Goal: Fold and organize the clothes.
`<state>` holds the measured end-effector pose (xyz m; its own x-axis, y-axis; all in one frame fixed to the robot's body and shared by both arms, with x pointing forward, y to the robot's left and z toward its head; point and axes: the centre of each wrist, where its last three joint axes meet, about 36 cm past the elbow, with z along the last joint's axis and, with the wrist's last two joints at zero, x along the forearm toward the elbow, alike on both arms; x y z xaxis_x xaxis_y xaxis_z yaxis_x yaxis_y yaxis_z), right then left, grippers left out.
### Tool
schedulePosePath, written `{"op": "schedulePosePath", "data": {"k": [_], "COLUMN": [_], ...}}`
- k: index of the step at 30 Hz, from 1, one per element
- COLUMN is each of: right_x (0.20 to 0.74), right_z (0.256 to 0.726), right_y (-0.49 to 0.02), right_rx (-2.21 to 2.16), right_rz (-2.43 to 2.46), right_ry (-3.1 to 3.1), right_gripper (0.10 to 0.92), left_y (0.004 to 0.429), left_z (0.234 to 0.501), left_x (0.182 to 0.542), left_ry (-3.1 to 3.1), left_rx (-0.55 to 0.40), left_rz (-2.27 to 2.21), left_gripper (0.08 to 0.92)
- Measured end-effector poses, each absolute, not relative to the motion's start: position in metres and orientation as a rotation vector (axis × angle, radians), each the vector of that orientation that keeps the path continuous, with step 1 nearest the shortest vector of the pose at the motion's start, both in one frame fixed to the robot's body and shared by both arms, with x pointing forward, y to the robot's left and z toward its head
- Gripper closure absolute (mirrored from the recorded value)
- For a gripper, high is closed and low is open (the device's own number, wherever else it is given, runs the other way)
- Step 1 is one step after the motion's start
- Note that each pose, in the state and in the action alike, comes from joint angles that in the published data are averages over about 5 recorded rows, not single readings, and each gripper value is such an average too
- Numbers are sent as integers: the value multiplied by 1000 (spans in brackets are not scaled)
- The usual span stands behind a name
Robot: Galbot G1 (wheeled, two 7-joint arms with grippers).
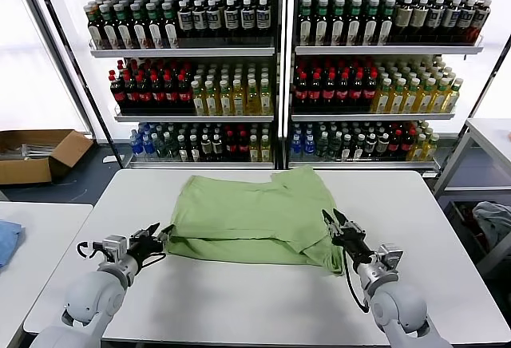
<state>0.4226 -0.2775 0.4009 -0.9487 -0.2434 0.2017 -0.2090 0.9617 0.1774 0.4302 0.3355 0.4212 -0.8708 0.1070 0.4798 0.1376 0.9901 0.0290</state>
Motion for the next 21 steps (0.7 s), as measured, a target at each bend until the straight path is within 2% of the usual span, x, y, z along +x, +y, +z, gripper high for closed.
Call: {"op": "schedulePosePath", "data": {"k": [7,11,21], "right_x": [413,394,339], "right_z": [403,403,394], "right_y": [-288,-290,-285], "right_rx": [281,265,273], "right_rz": [-166,-148,-73], "right_ry": [-2900,-2901,-2837], "right_gripper": [322,223,200], "left_y": [337,334,324], "left_z": [425,424,408], "left_x": [418,405,382], "left_ry": [-2648,-2650,-2616], "left_rx": [-144,-143,-169], "left_rz": [-73,-60,-30], "left_gripper": [264,189,177]}}
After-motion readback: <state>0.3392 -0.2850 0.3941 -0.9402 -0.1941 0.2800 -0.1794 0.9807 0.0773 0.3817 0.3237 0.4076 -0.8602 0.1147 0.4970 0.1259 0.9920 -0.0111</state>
